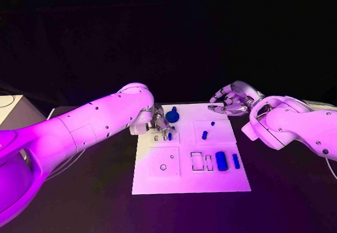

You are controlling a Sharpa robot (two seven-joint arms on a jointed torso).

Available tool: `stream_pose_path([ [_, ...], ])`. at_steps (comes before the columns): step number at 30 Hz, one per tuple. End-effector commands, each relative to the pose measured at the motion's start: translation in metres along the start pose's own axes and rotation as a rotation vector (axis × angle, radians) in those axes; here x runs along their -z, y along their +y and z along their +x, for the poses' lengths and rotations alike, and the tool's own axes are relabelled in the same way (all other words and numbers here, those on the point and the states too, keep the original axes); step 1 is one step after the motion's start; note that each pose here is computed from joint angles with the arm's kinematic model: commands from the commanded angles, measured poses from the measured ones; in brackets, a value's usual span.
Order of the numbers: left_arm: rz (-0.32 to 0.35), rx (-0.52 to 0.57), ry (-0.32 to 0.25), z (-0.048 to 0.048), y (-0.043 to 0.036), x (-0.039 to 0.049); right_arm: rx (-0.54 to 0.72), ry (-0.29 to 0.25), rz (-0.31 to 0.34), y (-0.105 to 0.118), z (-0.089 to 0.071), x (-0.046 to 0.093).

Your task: Assemble the parts on the task board

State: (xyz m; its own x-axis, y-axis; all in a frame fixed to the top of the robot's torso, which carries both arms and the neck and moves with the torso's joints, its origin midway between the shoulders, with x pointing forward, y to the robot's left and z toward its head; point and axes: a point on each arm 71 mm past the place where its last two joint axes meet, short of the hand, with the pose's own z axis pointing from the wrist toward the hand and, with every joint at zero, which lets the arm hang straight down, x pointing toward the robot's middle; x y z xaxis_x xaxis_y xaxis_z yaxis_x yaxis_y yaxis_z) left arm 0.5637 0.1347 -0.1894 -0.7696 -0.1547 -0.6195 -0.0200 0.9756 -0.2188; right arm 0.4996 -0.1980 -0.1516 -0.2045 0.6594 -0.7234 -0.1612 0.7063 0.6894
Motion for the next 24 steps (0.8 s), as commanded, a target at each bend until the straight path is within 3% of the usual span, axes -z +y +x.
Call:
stream_pose_path([
  [1,0.012,0.008,0.022,0.0024,-0.0026,0.0,0.003,-0.001,-0.007,0.001,0.0,-0.0003],
  [24,0.035,0.028,0.044,0.0059,-0.0058,-0.0005,0.012,0.009,-0.004,0.0021,0.0022,-0.0019],
])
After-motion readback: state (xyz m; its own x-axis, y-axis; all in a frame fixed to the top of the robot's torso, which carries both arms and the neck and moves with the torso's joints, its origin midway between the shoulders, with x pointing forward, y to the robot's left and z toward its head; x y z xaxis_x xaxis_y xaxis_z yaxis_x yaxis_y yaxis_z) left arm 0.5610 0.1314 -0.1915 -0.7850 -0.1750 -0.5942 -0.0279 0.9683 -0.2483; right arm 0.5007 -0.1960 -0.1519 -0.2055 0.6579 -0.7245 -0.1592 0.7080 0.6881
